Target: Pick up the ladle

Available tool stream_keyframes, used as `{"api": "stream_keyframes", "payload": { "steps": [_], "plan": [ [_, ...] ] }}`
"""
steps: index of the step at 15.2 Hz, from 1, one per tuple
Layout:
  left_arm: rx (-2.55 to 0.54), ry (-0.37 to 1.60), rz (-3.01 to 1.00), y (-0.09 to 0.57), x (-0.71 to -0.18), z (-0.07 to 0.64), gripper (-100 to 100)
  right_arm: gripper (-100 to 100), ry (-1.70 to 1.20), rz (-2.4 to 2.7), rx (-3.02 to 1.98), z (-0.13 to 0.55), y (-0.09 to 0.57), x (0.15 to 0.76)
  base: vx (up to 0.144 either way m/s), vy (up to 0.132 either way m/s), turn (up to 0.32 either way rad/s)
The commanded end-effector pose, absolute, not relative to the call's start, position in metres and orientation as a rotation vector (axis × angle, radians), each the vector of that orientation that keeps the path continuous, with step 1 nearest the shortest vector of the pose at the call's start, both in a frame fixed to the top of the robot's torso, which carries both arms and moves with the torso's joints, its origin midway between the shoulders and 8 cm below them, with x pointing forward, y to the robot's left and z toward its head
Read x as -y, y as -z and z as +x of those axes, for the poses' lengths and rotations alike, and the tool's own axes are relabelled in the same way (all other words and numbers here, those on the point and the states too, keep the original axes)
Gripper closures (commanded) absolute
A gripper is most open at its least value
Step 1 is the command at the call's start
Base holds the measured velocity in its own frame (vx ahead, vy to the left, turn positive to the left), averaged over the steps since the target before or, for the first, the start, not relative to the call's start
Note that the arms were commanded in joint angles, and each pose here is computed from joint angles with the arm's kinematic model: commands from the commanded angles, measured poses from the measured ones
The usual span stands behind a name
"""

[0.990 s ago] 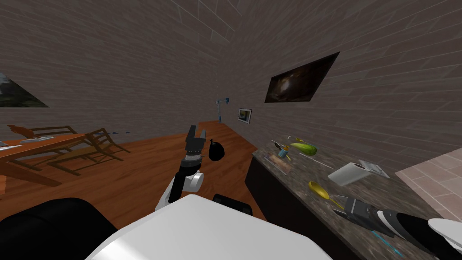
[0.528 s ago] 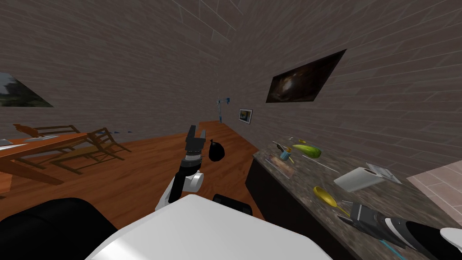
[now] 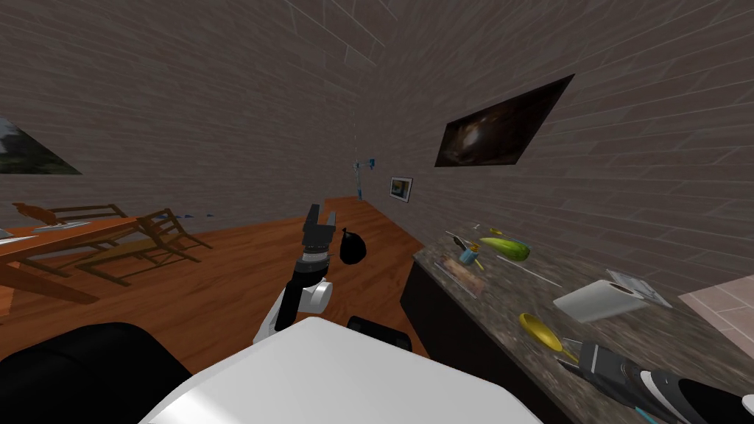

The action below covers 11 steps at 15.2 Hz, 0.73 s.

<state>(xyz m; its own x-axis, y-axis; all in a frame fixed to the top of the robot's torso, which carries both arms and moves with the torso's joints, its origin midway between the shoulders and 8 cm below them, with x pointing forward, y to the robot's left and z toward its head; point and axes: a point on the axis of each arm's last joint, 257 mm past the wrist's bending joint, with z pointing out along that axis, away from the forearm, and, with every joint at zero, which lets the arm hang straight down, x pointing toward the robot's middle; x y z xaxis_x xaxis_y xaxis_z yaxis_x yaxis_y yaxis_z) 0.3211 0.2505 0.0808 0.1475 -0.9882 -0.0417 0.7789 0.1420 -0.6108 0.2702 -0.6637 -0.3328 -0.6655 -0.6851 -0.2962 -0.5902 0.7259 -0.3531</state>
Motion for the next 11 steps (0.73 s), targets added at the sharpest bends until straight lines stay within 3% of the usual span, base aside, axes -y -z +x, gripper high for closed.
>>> {"api": "stream_keyframes", "payload": {
  "steps": [1,5,11],
  "plan": [
    [-0.499,1.354,-0.512,-0.081,-0.251,0.321,0,100,0.318,-0.98,-2.52,0.27,0.333,0.664,0.005,-0.001,0.001],
    [-0.499,1.354,-0.512,-0.081,-0.251,0.321,0,100,0.315,-0.983,-2.519,0.275,0.33,0.663,-0.006,0.001,-0.004],
    [-0.499,1.354,-0.512,-0.081,-0.25,0.321,0,100,0.315,-0.986,-2.518,0.292,0.319,0.664,-0.063,0.007,-0.002]
  ]
}}
